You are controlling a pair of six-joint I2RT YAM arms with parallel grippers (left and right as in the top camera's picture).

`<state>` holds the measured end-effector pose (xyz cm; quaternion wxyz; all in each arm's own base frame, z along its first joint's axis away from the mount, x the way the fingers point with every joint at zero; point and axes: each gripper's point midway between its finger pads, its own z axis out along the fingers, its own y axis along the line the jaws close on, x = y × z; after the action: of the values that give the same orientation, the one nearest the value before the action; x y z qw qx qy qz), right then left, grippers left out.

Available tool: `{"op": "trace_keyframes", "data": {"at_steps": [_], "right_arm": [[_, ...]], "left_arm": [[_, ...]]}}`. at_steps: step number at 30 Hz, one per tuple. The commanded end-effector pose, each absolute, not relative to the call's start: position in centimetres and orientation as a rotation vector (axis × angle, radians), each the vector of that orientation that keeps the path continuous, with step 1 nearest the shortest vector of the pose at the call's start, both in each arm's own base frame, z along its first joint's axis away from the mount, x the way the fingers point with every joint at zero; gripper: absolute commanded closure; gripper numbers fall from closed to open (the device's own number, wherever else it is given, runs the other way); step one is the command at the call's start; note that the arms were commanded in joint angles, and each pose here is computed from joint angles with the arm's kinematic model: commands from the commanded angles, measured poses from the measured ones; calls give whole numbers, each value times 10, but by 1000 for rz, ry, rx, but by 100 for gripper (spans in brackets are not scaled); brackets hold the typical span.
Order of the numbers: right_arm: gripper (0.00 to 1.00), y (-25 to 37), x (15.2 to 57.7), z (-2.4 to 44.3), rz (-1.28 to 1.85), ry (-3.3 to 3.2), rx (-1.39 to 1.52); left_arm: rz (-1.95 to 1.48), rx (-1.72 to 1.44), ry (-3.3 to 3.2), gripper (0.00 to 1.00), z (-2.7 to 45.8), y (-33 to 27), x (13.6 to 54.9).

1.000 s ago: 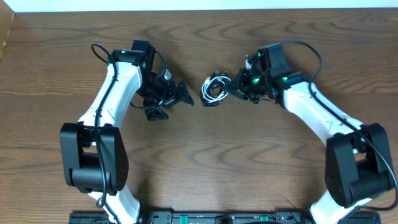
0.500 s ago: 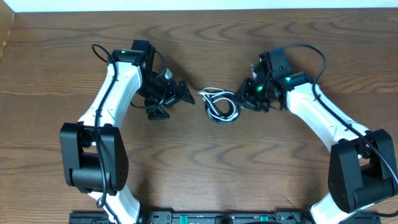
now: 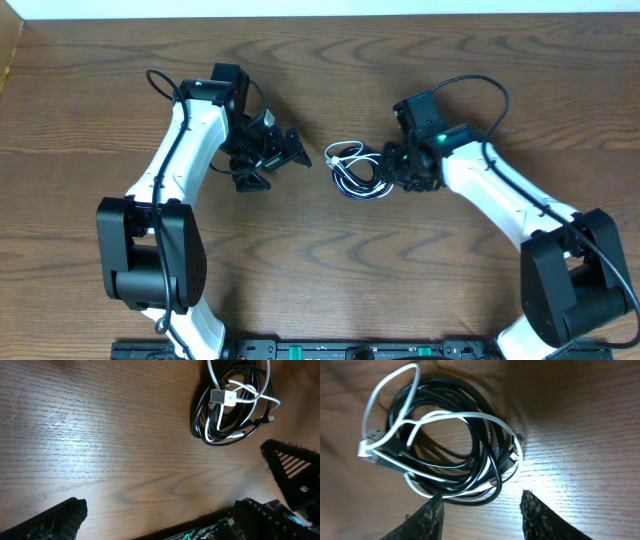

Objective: Untangle cables

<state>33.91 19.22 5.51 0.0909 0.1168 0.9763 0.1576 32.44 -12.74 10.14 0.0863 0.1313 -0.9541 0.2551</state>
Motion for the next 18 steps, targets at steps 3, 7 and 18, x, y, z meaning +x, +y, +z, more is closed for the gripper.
{"op": "trace_keyframes", "data": {"at_steps": [3,7,18], "right_arm": [[52,168,348,55,155,2793,349],[57,180,345,42,197,2832,324],[90,205,343,13,278,2886,255]], "left_arm": [[746,384,-2856,1,102,-127,328],[746,383,-2857,1,102,-127,328],[742,383,-2858,1,101,-127,328]]}}
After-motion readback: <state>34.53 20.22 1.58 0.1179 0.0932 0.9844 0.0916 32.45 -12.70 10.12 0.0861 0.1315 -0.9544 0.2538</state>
